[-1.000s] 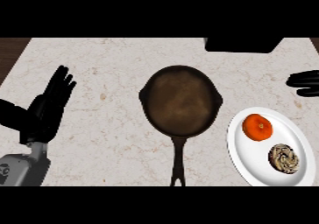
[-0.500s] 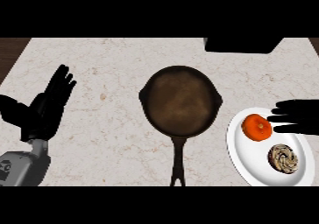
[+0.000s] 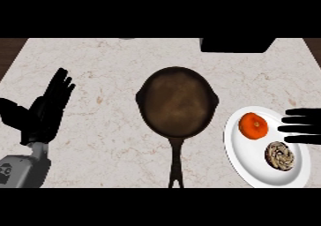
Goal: Pick the cupcake from the plate and place it in the pan
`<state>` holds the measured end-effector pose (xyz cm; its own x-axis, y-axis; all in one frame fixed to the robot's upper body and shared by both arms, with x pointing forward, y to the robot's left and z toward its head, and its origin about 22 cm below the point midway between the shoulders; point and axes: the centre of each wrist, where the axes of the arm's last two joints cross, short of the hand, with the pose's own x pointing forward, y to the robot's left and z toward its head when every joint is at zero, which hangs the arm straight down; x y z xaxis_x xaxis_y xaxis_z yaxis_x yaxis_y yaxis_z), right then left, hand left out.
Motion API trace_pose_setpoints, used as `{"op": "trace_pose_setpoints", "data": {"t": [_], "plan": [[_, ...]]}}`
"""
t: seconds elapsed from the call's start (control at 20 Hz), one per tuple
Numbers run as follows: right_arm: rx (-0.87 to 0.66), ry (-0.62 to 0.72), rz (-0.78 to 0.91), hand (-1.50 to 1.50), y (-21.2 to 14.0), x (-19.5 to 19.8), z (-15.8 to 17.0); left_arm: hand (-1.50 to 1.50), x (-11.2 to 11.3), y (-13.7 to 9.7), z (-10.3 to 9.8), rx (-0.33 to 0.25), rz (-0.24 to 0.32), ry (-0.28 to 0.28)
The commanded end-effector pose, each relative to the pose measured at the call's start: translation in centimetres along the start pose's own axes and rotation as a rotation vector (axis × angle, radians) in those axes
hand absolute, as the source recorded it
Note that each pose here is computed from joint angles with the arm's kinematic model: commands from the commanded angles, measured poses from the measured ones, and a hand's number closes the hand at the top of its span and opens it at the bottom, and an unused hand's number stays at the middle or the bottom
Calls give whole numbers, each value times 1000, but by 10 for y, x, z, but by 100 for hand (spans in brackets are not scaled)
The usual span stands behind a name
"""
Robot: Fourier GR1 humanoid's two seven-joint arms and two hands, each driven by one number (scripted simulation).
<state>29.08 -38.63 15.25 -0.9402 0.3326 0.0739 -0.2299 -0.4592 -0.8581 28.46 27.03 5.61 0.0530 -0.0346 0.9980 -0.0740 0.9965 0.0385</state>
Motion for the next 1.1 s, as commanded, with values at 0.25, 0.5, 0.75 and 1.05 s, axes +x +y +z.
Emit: {"op": "trace_pose_setpoints", "data": {"t": [0.25,0.5,0.75,1.05], "plan": [[-65,-77,67,-150,18,11,-16,0,21,5,12,19,-6,-9],[-44,-95,65,-150,21,23,-14,0,-8,9,23,24,-5,-8],[-8,-30,88,-150,14,26,-18,0,2,1,13,28,4,6],[1,0,76,-150,27,30,-47,0,7,5,-6,25,-2,14]]}}
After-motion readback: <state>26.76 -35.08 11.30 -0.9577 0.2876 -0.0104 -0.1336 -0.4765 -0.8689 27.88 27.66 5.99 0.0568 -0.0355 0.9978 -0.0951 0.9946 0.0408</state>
